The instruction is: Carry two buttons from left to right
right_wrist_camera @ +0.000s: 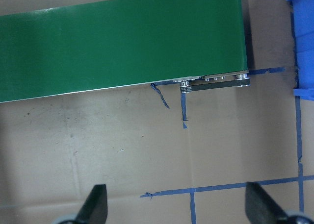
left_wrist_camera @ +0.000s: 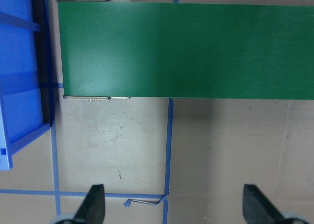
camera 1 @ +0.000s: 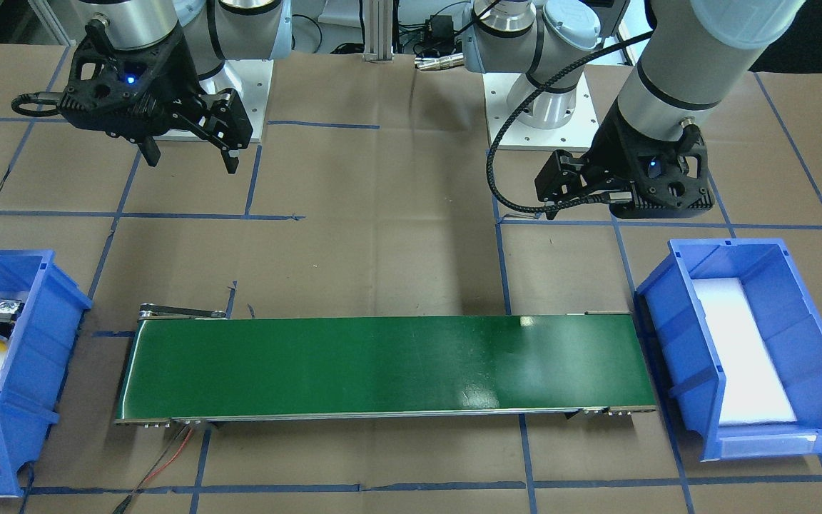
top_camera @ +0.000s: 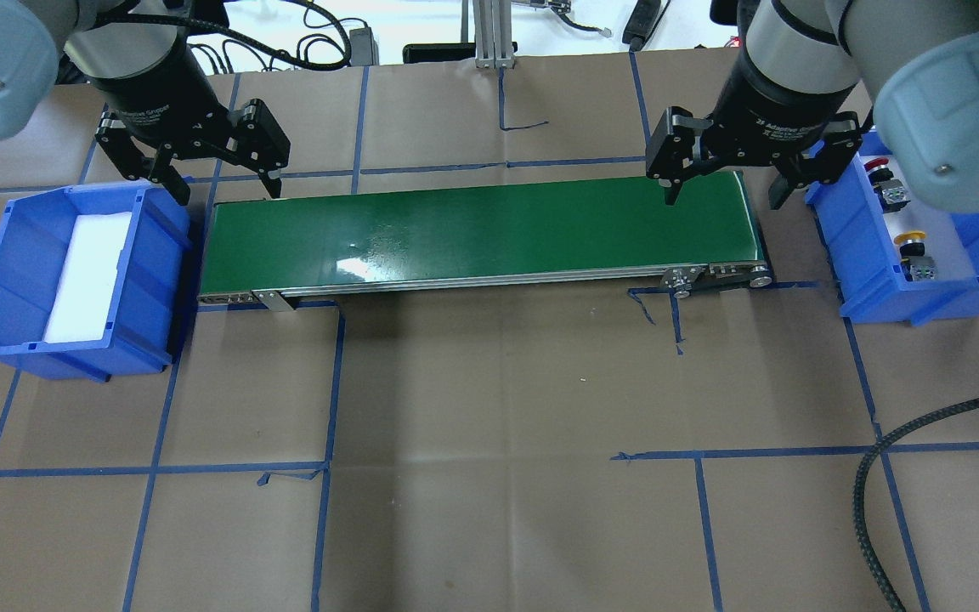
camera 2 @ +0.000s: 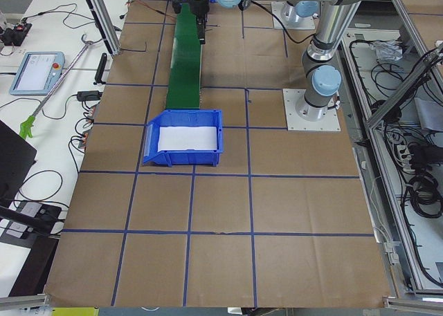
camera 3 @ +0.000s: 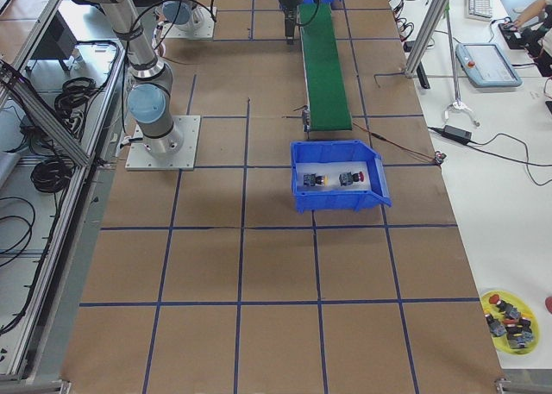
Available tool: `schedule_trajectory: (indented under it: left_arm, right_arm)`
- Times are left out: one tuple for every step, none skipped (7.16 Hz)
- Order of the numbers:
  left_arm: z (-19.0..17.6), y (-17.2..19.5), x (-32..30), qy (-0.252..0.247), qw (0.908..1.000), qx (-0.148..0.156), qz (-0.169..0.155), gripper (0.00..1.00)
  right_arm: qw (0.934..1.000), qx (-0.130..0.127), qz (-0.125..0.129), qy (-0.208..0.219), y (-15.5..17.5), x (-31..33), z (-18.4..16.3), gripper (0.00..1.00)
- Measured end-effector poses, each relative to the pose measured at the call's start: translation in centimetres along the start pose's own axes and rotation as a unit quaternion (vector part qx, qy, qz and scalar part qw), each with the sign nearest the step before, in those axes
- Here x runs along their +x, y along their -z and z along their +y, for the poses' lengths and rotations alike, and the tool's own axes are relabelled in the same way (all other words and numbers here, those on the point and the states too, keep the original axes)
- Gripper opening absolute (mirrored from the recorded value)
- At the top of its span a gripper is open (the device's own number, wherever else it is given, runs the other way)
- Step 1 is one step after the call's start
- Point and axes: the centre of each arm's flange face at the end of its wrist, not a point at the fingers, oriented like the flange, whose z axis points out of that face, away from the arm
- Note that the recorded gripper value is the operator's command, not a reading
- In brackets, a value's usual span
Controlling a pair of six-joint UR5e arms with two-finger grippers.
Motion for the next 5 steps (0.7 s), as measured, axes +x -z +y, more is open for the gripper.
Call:
schedule_trajectory:
  left_arm:
    - [0.00, 0.00, 0.00, 0.000, 1.0000, 0.000, 0.000, 1.00]
    - [-0.01, -0.01, 0.00, 0.000, 1.0000, 0.000, 0.000, 1.00]
    - [0.00, 0.00, 0.00, 0.000, 1.0000, 0.000, 0.000, 1.00]
    - [0.01, 0.01, 0.00, 0.000, 1.0000, 0.000, 0.000, 1.00]
    - [0.01, 0.02, 0.00, 0.000, 1.0000, 0.000, 0.000, 1.00]
  right_arm:
    - [1.0000, -0.001, 0.001, 0.000, -0.02, 0.02, 0.03, 1.00]
    - [1.0000, -0.002, 0.002, 0.000, -0.08, 0.04, 0.06, 1.00]
    - [1.0000, -0.004, 0.002, 0.000, -0.10, 0.05, 0.10, 1.00]
    - [1.0000, -0.005, 0.002, 0.000, -0.15, 0.05, 0.11, 1.00]
    - [1.0000, -0.006, 0.002, 0.000, -0.24, 0.04, 0.08, 1.00]
